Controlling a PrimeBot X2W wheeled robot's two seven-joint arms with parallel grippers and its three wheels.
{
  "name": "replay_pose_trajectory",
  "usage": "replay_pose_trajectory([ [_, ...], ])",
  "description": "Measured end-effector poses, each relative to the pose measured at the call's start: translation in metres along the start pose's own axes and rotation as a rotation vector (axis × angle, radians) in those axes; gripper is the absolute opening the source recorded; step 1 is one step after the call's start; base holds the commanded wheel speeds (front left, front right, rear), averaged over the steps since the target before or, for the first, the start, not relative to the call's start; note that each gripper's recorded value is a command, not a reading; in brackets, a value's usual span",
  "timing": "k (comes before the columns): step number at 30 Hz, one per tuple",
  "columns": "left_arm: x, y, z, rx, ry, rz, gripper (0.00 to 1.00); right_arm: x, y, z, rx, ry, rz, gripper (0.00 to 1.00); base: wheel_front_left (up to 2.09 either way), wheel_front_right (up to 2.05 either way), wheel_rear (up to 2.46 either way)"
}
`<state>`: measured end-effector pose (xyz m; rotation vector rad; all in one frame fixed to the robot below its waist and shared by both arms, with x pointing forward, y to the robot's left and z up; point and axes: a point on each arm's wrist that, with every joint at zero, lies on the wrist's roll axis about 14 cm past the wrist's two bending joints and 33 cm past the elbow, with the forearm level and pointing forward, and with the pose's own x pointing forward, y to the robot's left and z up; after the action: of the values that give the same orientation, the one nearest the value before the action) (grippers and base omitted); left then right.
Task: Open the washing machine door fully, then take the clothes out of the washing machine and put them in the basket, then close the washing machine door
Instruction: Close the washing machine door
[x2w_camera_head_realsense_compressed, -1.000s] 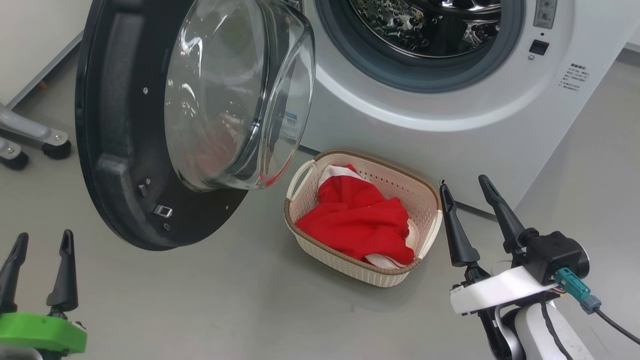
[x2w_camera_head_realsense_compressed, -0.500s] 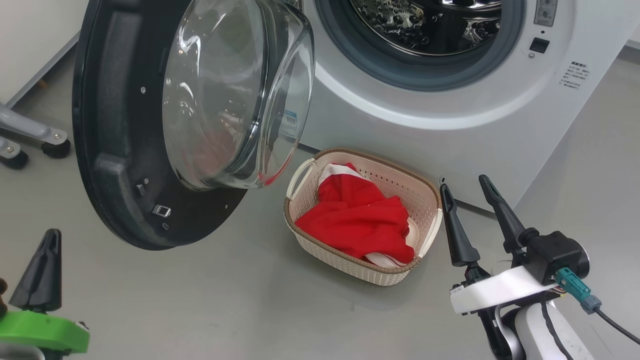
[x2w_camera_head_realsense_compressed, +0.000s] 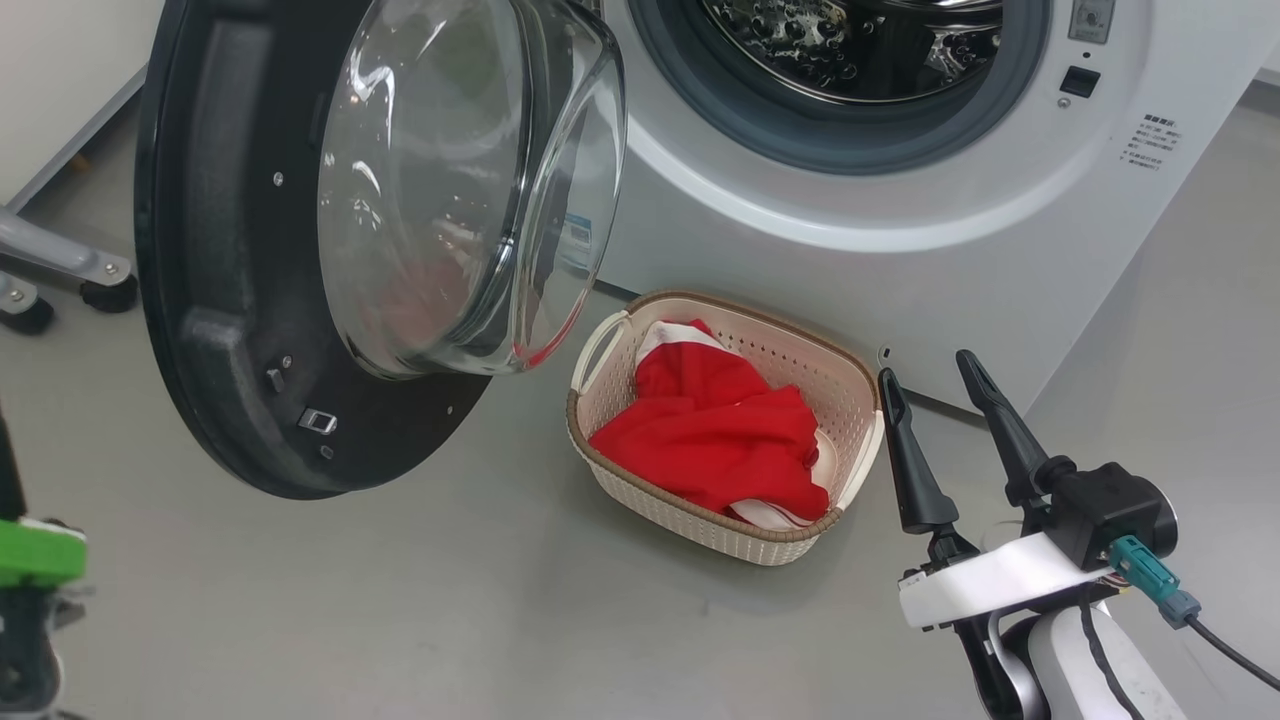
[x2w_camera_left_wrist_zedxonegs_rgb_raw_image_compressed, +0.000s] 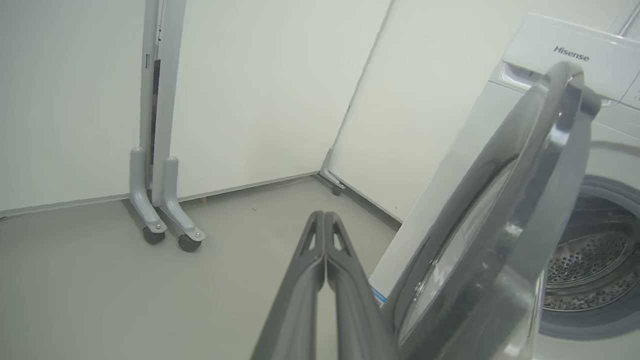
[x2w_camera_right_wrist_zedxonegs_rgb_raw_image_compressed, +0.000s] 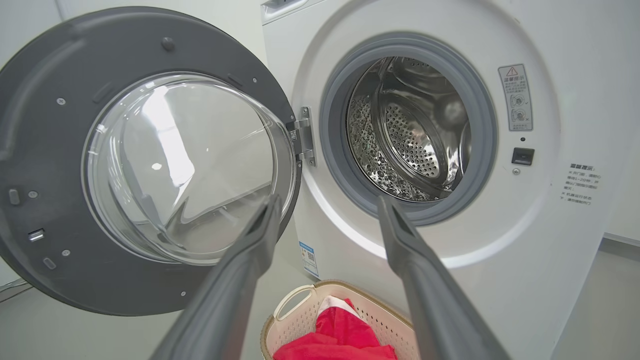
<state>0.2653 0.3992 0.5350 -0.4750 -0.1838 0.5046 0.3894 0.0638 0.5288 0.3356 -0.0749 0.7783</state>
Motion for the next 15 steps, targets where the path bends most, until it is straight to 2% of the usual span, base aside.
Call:
replay_pose_trajectory([
  [3, 0.01, 0.003, 0.008, -0.143, -0.009, 0.029, 0.0, 0.0, -0.001, -0.001, -0.003, 0.002, -0.001, 1.0, 0.0, 0.0, 0.0],
  [7, 0.015, 0.006, -0.011, -0.427, 0.06, 0.076, 0.0, -0.001, -0.002, -0.002, -0.002, 0.005, -0.004, 1.0, 0.0, 0.0, 0.0],
  [11, 0.022, 0.013, -0.015, -0.6, 0.095, 0.126, 0.0, -0.003, 0.0, -0.004, -0.001, 0.012, -0.001, 1.0, 0.0, 0.0, 0.0],
  [15, 0.036, 0.003, -0.011, -0.74, 0.123, 0.11, 0.0, -0.005, -0.004, -0.005, -0.002, 0.014, -0.013, 1.0, 0.0, 0.0, 0.0],
])
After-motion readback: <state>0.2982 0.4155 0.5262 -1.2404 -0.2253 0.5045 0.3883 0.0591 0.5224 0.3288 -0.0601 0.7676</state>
